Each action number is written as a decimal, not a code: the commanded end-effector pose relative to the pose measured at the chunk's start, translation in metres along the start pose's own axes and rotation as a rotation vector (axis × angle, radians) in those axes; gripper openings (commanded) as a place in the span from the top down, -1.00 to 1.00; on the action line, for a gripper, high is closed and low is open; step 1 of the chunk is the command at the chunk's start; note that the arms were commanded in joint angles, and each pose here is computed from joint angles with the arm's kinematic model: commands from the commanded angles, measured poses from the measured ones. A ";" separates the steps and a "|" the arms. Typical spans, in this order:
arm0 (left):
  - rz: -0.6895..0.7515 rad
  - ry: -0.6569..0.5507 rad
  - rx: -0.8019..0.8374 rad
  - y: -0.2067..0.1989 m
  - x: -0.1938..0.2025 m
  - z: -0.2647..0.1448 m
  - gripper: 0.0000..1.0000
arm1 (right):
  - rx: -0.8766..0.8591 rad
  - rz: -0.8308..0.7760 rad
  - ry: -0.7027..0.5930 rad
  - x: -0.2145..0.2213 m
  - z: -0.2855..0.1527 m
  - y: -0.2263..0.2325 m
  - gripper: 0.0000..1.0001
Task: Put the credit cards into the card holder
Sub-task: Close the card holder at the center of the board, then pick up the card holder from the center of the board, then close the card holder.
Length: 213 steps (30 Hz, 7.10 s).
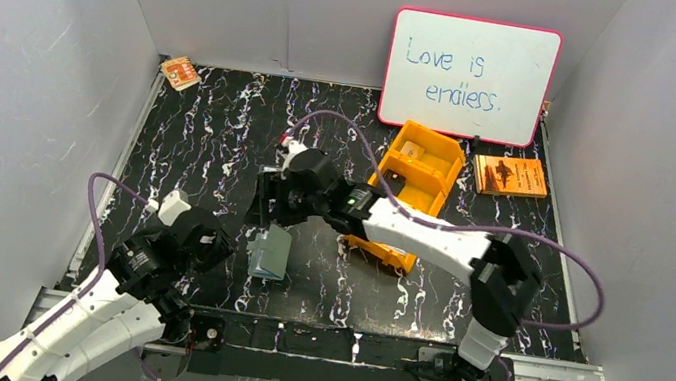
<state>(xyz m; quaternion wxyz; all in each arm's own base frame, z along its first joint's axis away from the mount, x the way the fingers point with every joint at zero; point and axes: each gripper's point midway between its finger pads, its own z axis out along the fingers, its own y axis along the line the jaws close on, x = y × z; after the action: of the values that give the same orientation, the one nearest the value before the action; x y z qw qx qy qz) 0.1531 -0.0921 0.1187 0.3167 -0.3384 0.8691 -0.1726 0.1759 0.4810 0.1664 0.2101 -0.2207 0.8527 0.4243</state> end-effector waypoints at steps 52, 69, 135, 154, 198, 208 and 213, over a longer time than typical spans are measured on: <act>0.360 0.136 -0.360 0.037 0.037 0.089 -0.11 | 0.162 0.166 0.122 0.083 -0.009 -0.070 0.07; 0.301 0.116 -0.459 0.076 0.043 0.089 0.23 | 0.075 0.332 0.059 0.092 -0.006 -0.073 -0.28; 0.166 -0.345 0.413 -0.179 -0.138 -0.136 -0.82 | 0.532 -0.869 -0.466 -0.108 -0.210 -0.033 1.00; 0.077 -0.109 0.887 -0.289 -0.103 -0.170 -0.84 | 1.074 -1.656 -0.749 -0.171 -0.302 -0.006 1.00; 0.068 0.094 0.907 -0.325 -0.065 -0.129 -0.04 | 1.345 -1.601 -0.790 -0.167 -0.299 0.018 1.00; 0.090 0.120 0.920 -0.326 -0.058 -0.127 0.44 | 1.339 -1.582 -0.795 -0.166 -0.298 0.020 1.00; 0.095 0.100 0.897 -0.320 -0.060 -0.122 1.00 | 1.317 -1.546 -0.795 -0.164 -0.299 0.020 0.80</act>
<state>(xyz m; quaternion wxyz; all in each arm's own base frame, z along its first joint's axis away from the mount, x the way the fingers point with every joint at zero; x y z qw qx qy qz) 0.2648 -0.2713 0.4024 0.3914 -0.1317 0.7337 -0.5396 0.2540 0.2943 0.3921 0.7103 -0.4636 0.3896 -0.3589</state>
